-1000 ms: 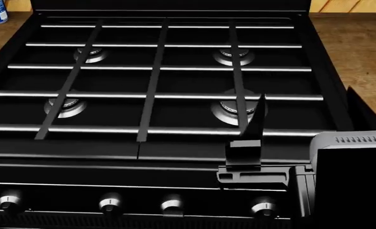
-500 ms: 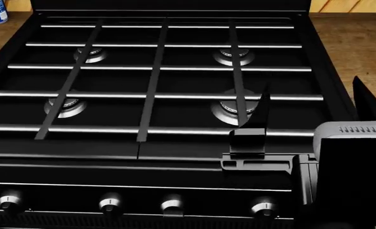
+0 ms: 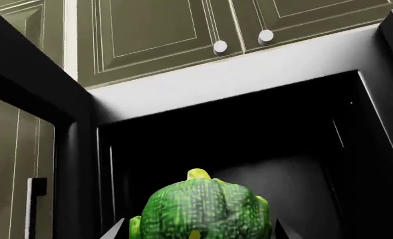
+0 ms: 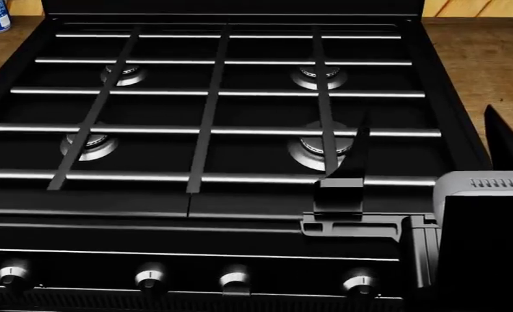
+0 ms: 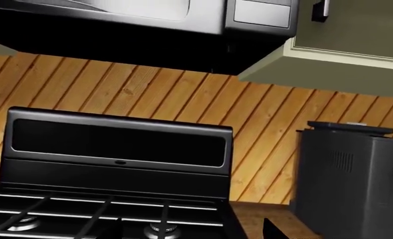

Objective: Pick the broccoli from the counter and place it in the microwave.

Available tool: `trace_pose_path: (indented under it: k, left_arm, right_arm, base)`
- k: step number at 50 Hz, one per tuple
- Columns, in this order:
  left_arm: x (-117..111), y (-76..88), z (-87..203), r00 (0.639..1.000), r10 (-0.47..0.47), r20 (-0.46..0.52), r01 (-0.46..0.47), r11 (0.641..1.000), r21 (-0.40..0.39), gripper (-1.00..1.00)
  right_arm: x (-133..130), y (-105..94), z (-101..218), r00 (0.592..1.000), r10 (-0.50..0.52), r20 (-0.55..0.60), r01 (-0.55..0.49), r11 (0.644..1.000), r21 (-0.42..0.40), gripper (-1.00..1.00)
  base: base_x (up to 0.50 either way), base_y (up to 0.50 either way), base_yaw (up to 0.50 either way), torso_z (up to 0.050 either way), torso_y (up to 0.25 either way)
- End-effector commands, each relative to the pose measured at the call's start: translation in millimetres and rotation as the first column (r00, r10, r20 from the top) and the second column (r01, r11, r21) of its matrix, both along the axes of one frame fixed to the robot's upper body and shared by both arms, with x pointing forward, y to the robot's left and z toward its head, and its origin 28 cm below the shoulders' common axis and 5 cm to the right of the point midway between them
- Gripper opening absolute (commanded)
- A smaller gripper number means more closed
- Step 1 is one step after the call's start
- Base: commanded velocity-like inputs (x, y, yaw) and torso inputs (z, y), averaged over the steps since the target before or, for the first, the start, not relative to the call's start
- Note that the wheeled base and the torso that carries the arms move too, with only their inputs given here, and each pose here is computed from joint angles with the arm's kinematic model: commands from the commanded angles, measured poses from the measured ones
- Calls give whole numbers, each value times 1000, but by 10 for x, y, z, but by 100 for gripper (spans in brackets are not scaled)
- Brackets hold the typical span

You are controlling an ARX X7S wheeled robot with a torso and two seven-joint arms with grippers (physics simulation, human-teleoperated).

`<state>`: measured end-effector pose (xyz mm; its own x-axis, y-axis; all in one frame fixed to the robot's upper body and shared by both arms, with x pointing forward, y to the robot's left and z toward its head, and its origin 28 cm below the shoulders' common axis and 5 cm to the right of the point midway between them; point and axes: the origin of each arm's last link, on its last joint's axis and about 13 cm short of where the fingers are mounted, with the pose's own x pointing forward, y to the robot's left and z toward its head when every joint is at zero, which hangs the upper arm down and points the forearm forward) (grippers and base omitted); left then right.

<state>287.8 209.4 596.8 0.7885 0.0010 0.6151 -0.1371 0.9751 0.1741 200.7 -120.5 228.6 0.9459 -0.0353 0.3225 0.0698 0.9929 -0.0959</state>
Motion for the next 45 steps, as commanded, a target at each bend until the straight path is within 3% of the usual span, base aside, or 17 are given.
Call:
trace_pose_path:
  k: [1,13,27,35,45]
  left_arm:
    - [61,-133,-50,997,52,-54,-49,997,62,-100]
    - [97,-53,-80,989,129,-68,-128,992,21,-100]
    - [58,-97,-49,992,113,-48,-111,993,44,-100]
    - [56,-109,-48,993,104,-47,-101,993,54,-100]
    - [89,-132,-77,994,91,-67,-88,994,59,-100]
  right_arm:
    - [-34,31,-25,1000,8,-8,-8,1000,17,100]
    - [-72,35,-35,1000,12,-14,-12,1000,12,100]
    - [-60,19,-46,1000,0,-19,1,1000,29,100]
    - [-42,26,-68,1000,-3,-21,4,1000,29,100]
    - [-70,9,-64,1000,-5,-12,5,1000,29,100]
  base:
    - [0,0,0,0,0]
    - [0,0,0,0,1]
    - [0,0,0,0,0]
    - [455,0,0,0,0]
    - [19,0,0,0,1]
